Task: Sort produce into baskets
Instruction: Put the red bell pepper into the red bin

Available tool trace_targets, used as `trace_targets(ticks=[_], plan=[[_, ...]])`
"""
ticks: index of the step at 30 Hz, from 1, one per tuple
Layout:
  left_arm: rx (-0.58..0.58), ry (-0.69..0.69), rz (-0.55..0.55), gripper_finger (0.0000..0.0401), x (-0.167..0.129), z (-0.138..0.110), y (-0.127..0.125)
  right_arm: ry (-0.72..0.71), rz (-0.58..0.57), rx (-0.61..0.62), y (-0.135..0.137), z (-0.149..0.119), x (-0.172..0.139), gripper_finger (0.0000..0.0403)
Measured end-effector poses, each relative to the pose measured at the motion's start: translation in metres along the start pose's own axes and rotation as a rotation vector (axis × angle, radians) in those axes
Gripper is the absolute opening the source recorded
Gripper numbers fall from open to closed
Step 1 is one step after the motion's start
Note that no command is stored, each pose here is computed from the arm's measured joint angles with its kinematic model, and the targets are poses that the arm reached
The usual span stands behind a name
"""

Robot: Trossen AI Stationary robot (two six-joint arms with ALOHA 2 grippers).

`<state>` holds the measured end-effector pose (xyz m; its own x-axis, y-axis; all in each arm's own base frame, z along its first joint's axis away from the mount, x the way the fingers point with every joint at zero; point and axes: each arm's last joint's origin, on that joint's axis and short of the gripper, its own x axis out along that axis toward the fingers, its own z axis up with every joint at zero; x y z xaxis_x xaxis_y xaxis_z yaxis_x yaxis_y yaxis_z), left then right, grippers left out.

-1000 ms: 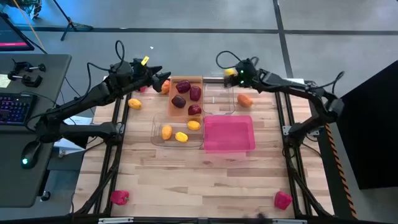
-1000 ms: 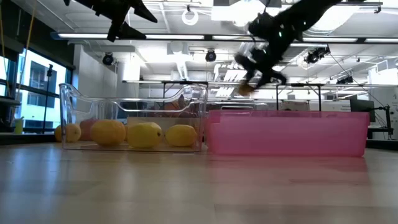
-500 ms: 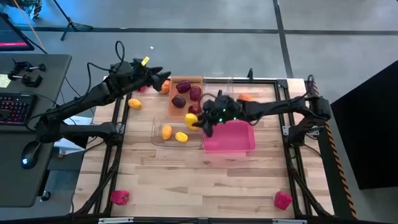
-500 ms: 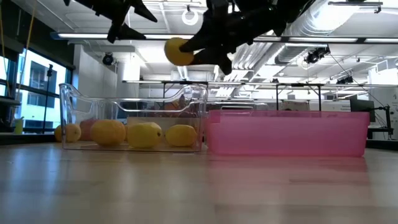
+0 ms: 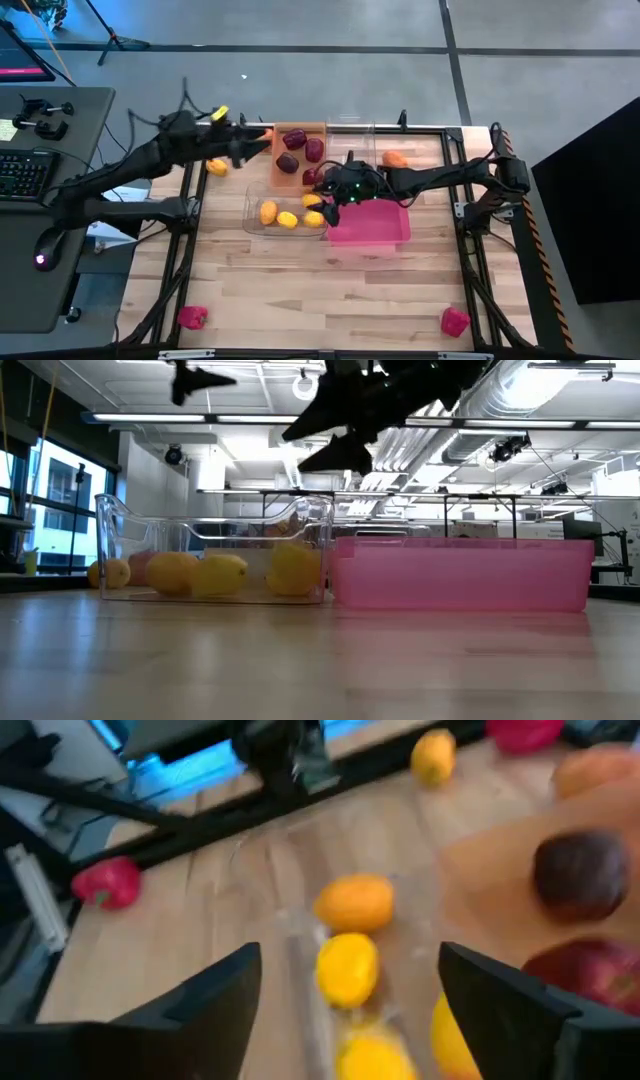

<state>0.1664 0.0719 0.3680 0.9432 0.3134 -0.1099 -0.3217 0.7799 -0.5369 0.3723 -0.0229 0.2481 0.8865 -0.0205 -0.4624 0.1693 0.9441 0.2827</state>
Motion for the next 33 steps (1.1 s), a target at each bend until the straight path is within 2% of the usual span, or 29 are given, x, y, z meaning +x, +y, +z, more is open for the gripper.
trace_targets(ticks=[6,11,14,18,22,26,29,33], plan=[[0.021,0.065,-0.042,0.0319,-0.055,-0.01,-0.013,-0.13,-0.038,-0.018,0.01,0.039,-0.008,0.0314],[0.013,0.257,-0.09,0.0319,-0.075,-0.033,-0.018,-0.225,-0.07,-0.009,0.019,0.071,-0.019,0.0314],[0.018,0.319,-0.118,0.0319,-0.069,-0.045,-0.023,-0.236,-0.074,-0.003,0.024,0.086,-0.026,0.0314],[0.047,0.368,-0.168,0.0319,-0.043,-0.065,-0.035,-0.199,-0.086,-0.001,0.028,0.1,-0.036,0.0314],[0.106,0.439,-0.204,0.0319,-0.017,-0.085,-0.05,-0.111,-0.111,0.019,0.033,0.11,-0.049,0.0314],[0.142,0.516,-0.219,0.0319,0.002,-0.105,-0.06,0.003,-0.132,-0.01,0.041,0.112,-0.062,0.0314],[0.149,0.661,-0.241,0.0319,0.007,-0.125,-0.064,0.094,-0.139,-0.054,0.047,0.107,-0.069,0.0314],[0.142,0.953,-0.155,0.0319,0.001,-0.163,-0.069,0.226,-0.17,-0.096,0.052,0.093,-0.074,0.0314]])
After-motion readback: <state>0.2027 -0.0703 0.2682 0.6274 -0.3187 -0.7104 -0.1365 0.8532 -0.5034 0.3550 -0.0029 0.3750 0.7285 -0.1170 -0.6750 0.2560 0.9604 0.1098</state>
